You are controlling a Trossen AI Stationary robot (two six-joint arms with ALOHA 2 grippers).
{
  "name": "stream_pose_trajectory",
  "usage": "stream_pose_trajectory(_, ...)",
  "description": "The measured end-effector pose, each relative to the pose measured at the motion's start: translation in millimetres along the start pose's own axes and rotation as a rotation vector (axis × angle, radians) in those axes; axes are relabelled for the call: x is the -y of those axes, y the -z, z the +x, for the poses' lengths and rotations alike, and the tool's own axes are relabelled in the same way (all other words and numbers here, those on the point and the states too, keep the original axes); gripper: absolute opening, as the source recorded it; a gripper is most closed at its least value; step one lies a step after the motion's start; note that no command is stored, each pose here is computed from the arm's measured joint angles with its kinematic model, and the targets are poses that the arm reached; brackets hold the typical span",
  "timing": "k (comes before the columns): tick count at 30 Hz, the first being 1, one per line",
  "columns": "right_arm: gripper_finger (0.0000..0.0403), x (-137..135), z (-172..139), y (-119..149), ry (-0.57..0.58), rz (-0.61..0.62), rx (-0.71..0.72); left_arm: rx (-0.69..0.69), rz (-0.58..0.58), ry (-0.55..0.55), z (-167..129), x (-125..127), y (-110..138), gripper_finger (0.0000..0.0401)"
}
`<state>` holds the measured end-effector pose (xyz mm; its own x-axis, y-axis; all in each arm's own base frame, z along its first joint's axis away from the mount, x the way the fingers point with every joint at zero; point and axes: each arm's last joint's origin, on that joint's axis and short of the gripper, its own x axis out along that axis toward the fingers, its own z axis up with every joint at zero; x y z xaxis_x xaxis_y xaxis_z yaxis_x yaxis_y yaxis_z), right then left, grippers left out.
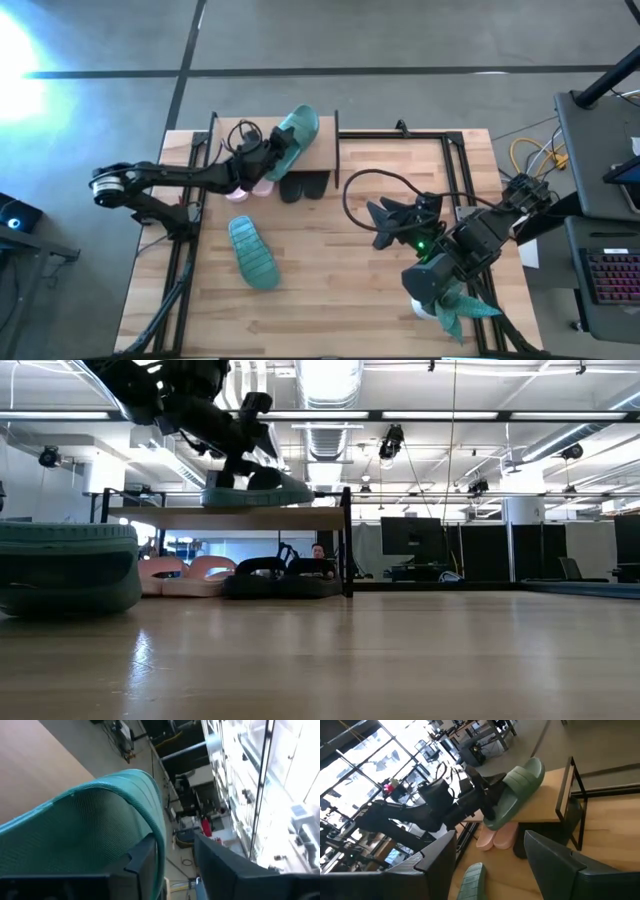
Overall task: Pick and place slides into the shelf
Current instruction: Put the right green slide on the shelf, then put the green slide on the shelf
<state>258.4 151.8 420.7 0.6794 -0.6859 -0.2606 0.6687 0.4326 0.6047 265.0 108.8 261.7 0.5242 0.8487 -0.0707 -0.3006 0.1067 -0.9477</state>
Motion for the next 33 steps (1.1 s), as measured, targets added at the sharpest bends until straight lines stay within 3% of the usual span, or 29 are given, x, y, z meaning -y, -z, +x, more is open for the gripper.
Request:
stream_pose_trajectory(10,0.0224,1.7,1.1,4.0,0.006,-0.005,-0.015,-0.008,0.029,-0.019,-3.5,0.4,-7.2,0.0179)
stream_pose_trajectory(23,0.0224,4.3,2.8,9.3,0.012,-0.012,-0.014,-0.068,0.004,0.039,-15.4,13.2,-18.4,0.0181)
stream_pose_trajectory(33,0.0224,5.3,3.7,11.0,0.015,-0.012,-0.013,-0.139,0.030,0.009,-45.0,24.4,-41.9,0.0180)
